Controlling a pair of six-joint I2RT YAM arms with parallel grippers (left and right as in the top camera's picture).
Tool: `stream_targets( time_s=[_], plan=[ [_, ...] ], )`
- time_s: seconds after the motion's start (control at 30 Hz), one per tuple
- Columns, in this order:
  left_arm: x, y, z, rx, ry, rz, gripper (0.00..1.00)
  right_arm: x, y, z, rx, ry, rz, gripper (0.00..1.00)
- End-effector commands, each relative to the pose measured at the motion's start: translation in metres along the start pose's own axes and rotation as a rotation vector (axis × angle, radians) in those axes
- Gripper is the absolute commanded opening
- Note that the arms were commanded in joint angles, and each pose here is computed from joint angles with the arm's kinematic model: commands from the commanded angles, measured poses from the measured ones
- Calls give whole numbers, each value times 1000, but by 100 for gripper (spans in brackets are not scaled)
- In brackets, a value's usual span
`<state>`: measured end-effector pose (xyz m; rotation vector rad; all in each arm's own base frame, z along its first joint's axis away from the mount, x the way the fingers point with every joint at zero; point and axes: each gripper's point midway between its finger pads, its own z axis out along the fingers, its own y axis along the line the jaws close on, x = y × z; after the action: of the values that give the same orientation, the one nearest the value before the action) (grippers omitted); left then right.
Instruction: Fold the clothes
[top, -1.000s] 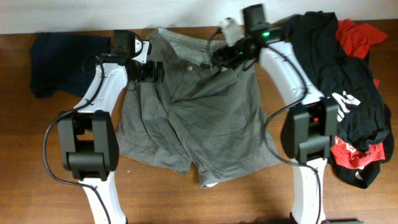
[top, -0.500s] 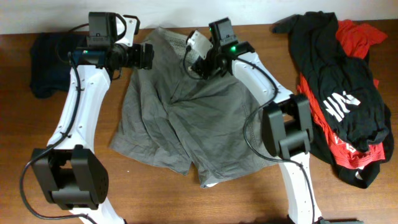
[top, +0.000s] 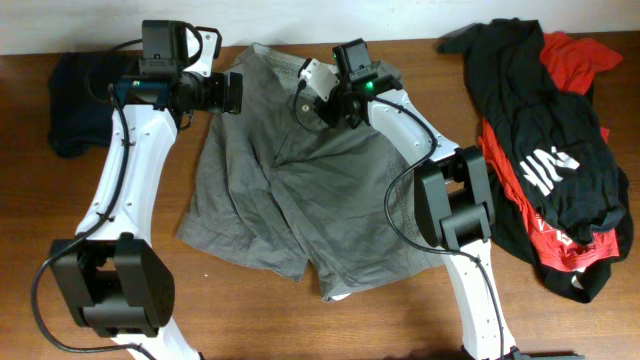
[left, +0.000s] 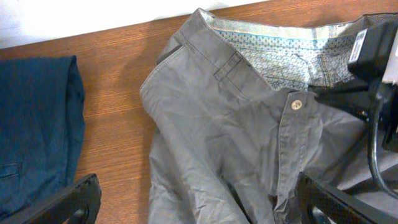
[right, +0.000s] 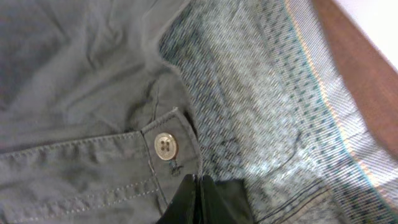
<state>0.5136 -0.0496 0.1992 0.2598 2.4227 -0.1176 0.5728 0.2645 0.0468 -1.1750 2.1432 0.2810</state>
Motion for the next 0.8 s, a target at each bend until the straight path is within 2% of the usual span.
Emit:
stream_targets(
  time_s=[0.0, 0.2, 0.37, 0.5, 0.77],
  plan=[
    [-10, 5, -15, -22, -35, 19, 99, -31, -14, -14, 39, -58, 14, 4],
    [-11, 5, -15, -21, -37, 19, 99, -80, -36, -51, 106, -155, -18, 4],
    [-12, 4, -15, -18, -40, 19, 99, -99, -65, -57, 199, -257, -42, 4],
    [-11, 4, -15, -18, -39, 19, 99, -93, -85, -43, 245, -303, -45, 4],
    [-11, 4, -15, -18, -39, 19, 99, -43, -125, -1, 309, -307, 74, 4]
  ],
)
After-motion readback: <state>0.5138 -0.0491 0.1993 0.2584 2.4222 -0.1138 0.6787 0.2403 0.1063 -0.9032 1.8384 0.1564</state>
